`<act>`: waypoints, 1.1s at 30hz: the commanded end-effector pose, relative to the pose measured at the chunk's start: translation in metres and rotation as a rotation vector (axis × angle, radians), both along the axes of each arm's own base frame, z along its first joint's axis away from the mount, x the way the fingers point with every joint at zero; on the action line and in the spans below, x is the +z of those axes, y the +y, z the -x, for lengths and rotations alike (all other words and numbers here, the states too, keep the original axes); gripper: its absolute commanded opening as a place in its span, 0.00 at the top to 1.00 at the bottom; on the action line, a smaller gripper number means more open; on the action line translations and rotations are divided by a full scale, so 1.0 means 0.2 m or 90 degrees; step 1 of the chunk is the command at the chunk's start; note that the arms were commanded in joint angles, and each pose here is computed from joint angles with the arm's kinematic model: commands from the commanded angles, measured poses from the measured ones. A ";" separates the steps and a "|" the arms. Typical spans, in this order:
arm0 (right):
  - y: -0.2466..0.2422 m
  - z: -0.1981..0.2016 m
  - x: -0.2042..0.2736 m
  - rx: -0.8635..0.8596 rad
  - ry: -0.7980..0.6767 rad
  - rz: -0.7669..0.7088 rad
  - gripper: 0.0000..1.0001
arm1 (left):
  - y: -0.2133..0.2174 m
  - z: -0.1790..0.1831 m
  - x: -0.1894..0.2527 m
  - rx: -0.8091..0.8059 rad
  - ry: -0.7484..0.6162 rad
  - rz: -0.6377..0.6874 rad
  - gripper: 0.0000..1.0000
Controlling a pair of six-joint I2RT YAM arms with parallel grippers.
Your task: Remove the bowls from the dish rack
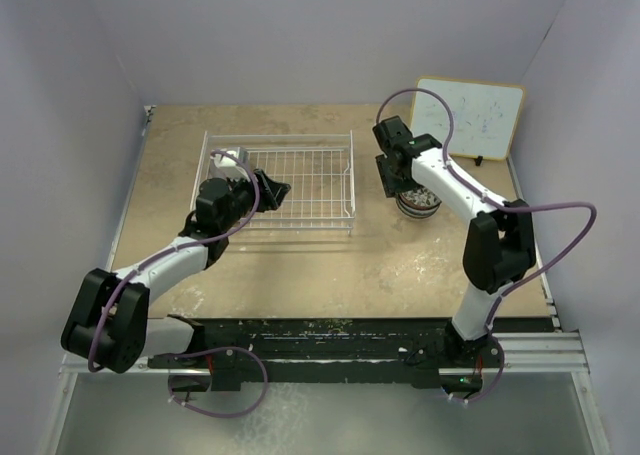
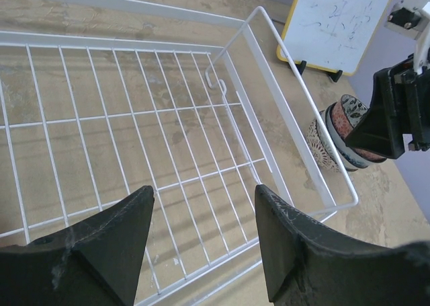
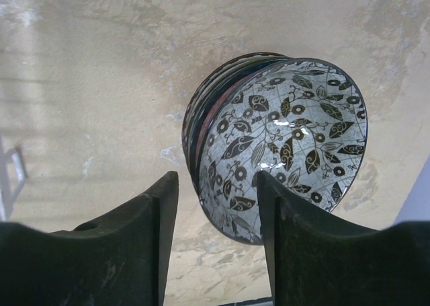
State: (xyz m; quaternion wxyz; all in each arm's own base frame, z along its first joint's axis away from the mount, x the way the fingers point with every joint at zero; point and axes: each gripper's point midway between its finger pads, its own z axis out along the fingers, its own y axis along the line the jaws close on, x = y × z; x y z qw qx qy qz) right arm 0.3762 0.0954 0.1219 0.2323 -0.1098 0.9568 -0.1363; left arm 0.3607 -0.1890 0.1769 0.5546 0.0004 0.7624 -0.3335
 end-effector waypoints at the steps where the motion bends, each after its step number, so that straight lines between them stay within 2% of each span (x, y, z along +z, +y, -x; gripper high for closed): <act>1: 0.06 -0.02 0.24 0.004 -0.092 -0.072 0.46 | 0.00 -0.03 0.05 -0.002 -0.030 -0.003 0.35; 5: 0.15 -0.04 0.37 0.023 -0.170 -0.167 0.45 | 0.00 -0.03 0.06 -0.005 -0.033 -0.001 0.35; 9: 0.15 -0.04 0.46 -0.007 -0.240 -0.224 0.47 | 0.00 -0.02 0.07 -0.004 -0.036 -0.001 0.35; 10: 0.13 -0.05 0.47 -0.024 -0.254 -0.230 0.50 | 0.01 -0.02 0.09 0.000 -0.040 -0.001 0.35; 13: 0.06 -0.05 0.46 -0.071 -0.278 -0.260 0.67 | 0.03 -0.02 0.11 0.014 -0.042 -0.007 0.35; 14: 0.03 -0.05 0.44 -0.082 -0.280 -0.271 0.72 | 0.04 -0.01 0.11 0.017 -0.041 -0.010 0.35; 19: -0.05 -0.05 0.28 -0.104 -0.244 -0.284 0.82 | 0.06 0.00 0.11 0.027 -0.030 -0.017 0.36; 33: -0.05 -0.10 -0.02 -0.100 -0.180 -0.259 0.82 | 0.10 0.04 0.08 0.051 -0.011 -0.014 0.35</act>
